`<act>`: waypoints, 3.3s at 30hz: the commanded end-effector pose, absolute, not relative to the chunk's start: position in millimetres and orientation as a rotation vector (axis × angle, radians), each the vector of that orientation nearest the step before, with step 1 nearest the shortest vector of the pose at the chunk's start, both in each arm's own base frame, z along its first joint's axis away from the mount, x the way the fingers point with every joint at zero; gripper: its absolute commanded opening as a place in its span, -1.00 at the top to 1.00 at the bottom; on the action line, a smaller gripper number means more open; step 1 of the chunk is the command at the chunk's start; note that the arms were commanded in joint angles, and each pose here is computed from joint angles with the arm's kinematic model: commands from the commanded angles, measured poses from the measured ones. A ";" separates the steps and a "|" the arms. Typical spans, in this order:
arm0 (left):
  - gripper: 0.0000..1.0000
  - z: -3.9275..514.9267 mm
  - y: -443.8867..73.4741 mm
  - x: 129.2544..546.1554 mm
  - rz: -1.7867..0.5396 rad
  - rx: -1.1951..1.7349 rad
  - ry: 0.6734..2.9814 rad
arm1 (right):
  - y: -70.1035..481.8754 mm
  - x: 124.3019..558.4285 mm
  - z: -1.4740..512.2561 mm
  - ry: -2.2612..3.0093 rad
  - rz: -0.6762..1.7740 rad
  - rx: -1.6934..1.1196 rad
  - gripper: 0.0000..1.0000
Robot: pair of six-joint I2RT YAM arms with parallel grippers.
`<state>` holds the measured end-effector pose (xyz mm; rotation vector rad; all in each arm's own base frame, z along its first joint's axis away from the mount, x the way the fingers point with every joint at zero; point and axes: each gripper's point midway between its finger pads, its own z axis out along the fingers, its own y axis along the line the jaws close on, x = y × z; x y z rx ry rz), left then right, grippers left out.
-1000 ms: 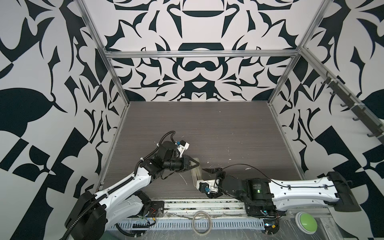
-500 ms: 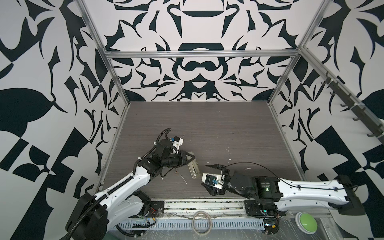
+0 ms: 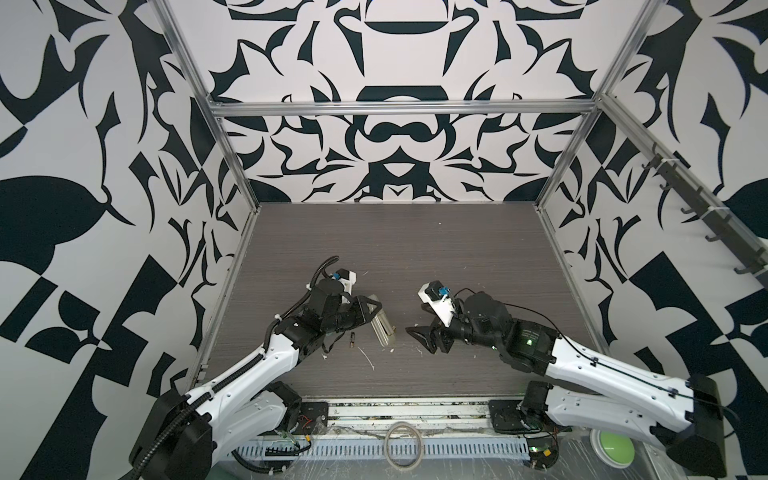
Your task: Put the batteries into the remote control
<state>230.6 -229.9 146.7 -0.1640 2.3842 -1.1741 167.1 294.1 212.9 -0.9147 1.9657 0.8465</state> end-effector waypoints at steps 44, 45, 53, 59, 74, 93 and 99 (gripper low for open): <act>1.00 166.3 -251.5 243.9 -1.087 -0.159 2.347 | 341.2 194.0 154.1 2.197 1.133 -0.773 -0.35; 1.00 166.6 -251.6 244.0 -1.087 -0.159 2.347 | 341.6 193.9 153.3 2.199 1.135 -0.772 -0.33; 1.00 166.8 -253.8 244.3 -1.088 -0.150 2.350 | 343.1 194.3 151.6 2.204 1.143 -0.772 -0.25; 1.00 167.7 -254.8 245.6 -1.090 -0.150 2.346 | 343.2 193.5 149.6 2.211 1.148 -0.772 -0.15; 1.00 170.2 -256.5 246.6 -1.099 -0.146 2.338 | 343.0 193.3 149.1 2.212 1.161 -0.768 0.12; 1.00 169.8 -256.4 247.0 -1.101 -0.147 2.332 | 342.9 193.5 148.2 2.214 1.176 -0.758 0.27; 1.00 171.3 -257.0 247.6 -1.105 -0.146 2.327 | 343.1 194.5 150.1 2.210 1.183 -0.755 0.28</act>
